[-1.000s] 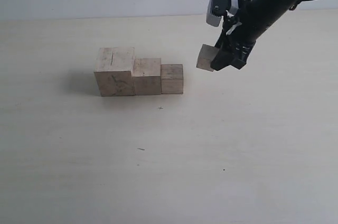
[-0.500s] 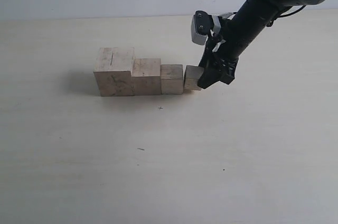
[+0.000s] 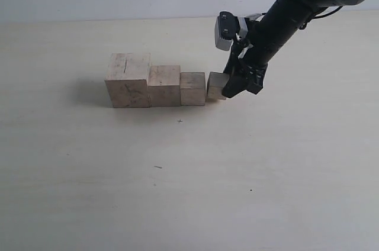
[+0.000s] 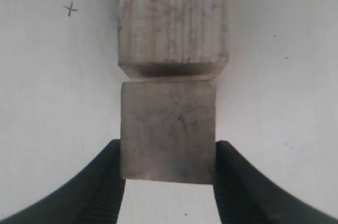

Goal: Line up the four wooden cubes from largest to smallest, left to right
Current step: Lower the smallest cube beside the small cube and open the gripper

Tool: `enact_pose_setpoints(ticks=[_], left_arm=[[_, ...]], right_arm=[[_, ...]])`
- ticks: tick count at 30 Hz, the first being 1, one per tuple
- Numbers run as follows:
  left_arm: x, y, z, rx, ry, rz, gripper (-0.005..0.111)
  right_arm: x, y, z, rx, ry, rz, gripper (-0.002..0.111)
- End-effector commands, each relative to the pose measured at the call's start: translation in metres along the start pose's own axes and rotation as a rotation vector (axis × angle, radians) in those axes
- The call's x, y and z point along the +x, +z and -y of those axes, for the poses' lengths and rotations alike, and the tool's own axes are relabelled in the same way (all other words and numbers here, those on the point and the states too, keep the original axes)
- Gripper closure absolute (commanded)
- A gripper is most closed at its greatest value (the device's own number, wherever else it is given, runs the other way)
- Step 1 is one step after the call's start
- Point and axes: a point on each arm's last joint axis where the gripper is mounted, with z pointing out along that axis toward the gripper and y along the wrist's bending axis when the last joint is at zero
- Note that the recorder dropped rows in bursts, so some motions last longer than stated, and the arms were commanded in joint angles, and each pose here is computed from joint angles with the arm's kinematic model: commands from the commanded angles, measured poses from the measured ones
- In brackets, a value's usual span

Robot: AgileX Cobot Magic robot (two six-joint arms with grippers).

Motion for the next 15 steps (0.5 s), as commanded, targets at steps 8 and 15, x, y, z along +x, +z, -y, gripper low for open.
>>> enact_pose_setpoints(ticks=[8,15], left_arm=[[-0.0015,-0.0005,-0.0004,-0.006,0.001,0.020,0.107],[-0.0015,-0.0005,-0.0004,-0.006,0.001,0.020,0.107]], right_arm=[[-0.0037,-0.0026,0.0022,0.017,-0.001,0.015,0.057],[-0.0038,-0.0028,0.0064,0.062,0.056,0.018,0.051]])
